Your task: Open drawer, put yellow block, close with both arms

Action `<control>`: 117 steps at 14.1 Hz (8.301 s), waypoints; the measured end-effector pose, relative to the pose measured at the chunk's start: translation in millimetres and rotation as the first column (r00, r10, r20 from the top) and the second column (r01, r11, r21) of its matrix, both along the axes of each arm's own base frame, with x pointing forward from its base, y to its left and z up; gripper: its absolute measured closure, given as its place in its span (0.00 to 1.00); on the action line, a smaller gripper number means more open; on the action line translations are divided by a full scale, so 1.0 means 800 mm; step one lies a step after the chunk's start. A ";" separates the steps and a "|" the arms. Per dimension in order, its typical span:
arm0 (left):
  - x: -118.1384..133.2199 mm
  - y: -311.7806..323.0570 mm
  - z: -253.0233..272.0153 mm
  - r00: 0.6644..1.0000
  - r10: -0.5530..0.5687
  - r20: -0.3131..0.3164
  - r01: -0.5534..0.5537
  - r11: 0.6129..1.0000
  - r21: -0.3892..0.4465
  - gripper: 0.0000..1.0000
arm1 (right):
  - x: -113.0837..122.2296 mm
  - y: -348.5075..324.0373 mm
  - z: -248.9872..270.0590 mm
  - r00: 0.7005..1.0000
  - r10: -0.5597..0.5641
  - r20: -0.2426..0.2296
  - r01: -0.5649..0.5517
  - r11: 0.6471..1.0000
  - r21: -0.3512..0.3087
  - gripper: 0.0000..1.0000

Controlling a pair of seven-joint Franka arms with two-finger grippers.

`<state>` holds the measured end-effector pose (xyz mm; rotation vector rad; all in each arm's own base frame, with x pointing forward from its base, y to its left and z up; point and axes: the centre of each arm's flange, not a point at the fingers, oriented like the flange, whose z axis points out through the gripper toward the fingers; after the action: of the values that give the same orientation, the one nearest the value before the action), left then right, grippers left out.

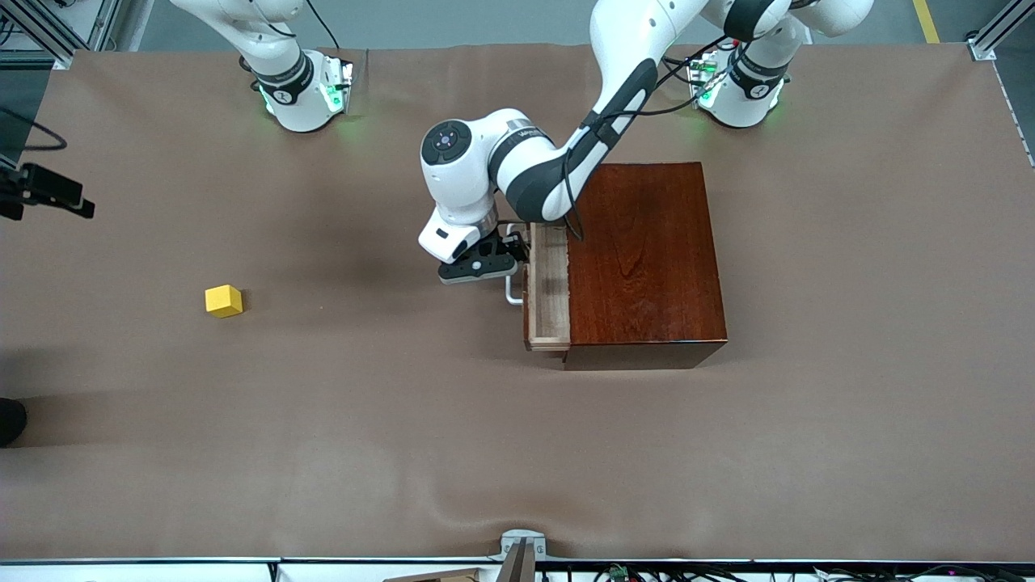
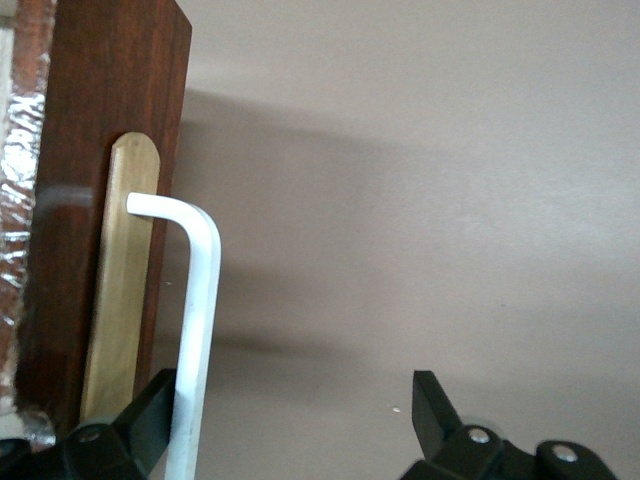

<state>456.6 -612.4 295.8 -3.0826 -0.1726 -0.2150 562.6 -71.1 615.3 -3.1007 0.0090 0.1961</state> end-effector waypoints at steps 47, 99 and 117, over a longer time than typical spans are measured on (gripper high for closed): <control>0.149 0.715 0.432 0.981 -0.090 -0.173 0.086 0.996 -0.031 0.00 | -0.014 -0.054 -0.522 0.988 0.147 -0.045 -0.146 0.989 0.025 0.05; 0.094 0.698 0.428 0.972 -0.134 -0.192 0.130 0.991 -0.033 0.00 | -0.058 0.605 -0.246 0.244 -0.959 -0.144 0.950 0.266 -0.162 0.44; 0.098 0.697 0.417 0.971 -0.135 -0.199 0.131 0.991 -0.034 0.00 | -0.089 0.703 -0.364 0.138 -0.978 -0.157 0.979 0.159 -0.130 0.44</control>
<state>535.4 -54.5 629.3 -3.1123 0.0407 0.0952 491.2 491.1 324.0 -2.2590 1.9761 0.4210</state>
